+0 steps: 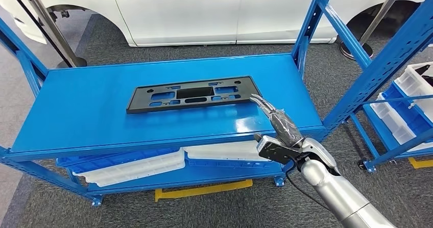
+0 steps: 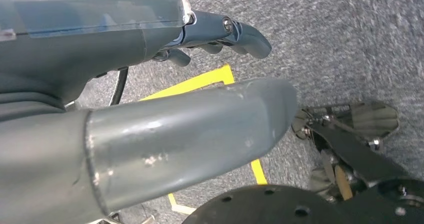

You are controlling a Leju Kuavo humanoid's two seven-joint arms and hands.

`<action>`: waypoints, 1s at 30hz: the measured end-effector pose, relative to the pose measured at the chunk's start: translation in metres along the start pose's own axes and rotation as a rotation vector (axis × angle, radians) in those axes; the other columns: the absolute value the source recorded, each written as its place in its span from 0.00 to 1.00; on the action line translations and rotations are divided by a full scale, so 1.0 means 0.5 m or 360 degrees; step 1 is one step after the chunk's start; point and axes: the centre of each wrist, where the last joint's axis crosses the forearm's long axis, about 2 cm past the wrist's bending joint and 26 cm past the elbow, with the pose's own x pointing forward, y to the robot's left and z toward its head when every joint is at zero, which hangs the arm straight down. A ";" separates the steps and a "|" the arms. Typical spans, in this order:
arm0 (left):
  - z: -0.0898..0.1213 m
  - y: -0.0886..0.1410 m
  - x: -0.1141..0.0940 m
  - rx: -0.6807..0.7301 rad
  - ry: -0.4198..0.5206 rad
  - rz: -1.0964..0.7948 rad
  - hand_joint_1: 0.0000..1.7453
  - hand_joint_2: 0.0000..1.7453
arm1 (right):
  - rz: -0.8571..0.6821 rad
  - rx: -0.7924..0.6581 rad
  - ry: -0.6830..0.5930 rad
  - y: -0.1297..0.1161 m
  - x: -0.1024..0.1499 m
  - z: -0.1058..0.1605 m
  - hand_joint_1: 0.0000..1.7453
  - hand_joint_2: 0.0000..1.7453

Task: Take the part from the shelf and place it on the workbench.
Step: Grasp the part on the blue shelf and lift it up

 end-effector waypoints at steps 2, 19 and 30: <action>0.000 -0.001 0.001 -0.0001 -0.0001 0.0000 0.00 0.00 | 0.0002 -0.0002 -0.0018 -0.001 0.006 -0.003 0.00 0.00; 0.000 -0.003 0.001 -0.0001 -0.0010 0.0000 0.00 0.00 | -0.0028 -0.0005 -0.0178 0.012 0.062 -0.028 0.00 0.00; 0.000 -0.005 0.004 -0.0005 -0.0017 -0.0005 0.00 0.00 | -0.0052 0.0029 -0.0235 0.030 0.093 -0.044 0.00 0.00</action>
